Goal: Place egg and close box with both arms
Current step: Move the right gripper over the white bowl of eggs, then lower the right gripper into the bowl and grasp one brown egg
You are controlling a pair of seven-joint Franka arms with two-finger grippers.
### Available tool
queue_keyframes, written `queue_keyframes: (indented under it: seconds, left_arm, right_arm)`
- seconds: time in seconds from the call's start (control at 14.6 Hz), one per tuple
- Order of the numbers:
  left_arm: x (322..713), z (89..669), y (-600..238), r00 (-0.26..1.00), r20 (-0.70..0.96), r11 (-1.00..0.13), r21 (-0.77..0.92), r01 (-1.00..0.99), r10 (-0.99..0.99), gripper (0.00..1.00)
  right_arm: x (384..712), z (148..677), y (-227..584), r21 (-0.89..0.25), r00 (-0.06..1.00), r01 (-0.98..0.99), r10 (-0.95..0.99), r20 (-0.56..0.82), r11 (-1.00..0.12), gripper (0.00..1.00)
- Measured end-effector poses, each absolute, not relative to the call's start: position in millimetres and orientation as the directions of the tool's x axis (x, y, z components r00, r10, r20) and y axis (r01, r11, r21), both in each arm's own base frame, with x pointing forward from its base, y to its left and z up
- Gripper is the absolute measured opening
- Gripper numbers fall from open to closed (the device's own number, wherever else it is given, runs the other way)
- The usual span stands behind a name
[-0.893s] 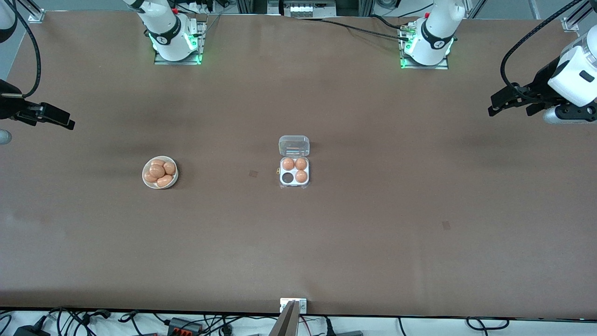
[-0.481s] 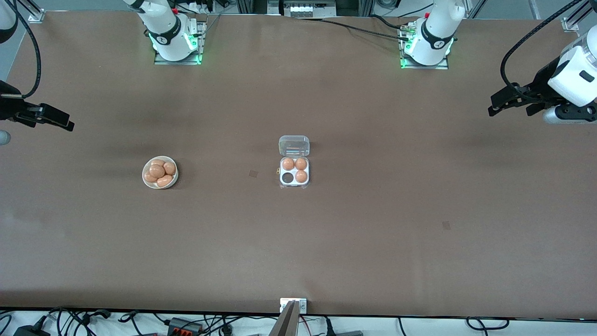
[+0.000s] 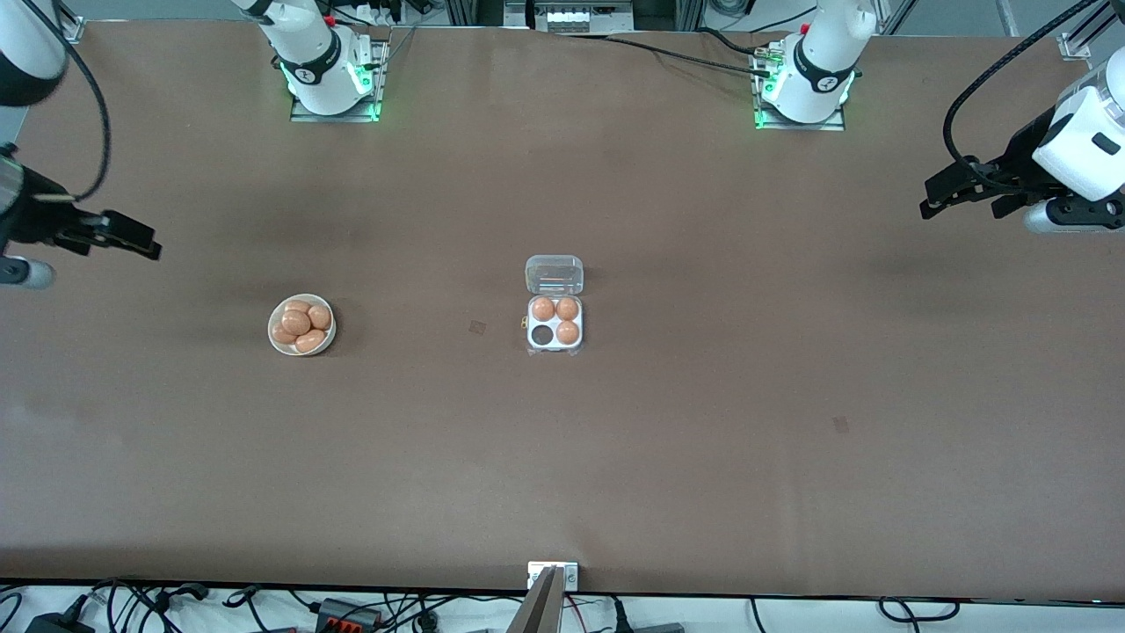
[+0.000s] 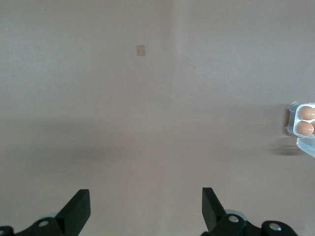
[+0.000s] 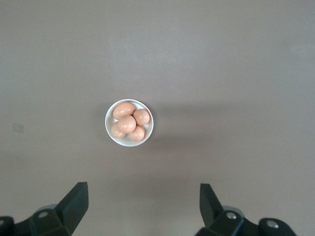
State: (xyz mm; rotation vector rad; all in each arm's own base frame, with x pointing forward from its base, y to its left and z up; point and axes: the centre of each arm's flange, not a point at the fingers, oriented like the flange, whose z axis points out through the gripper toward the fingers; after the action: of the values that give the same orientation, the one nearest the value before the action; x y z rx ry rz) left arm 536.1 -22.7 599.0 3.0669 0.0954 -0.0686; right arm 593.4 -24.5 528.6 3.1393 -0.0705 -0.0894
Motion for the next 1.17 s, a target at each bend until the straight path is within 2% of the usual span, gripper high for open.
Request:
queue_keyframes:
  seconds: [0.41,0.62,1.17]
  left_arm:
    - [536,599,-23,0.997,-0.047,-0.995,0.071,0.064,0.061,1.00]
    - [536,599,-23,0.997,-0.047,-0.995,0.071,0.064,0.061,1.00]
    - [536,599,-21,0.997,-0.048,-0.995,0.071,0.066,0.063,1.00]
  right_arm:
    - [640,392,-3,0.003,0.993,-0.034,-0.034,-0.109,-0.999,1.00]
    - [649,325,20,0.011,0.985,-0.051,-0.052,-0.162,-0.999,1.00]
    - [638,267,47,0.041,0.962,-0.089,-0.097,-0.257,-0.995,1.00]
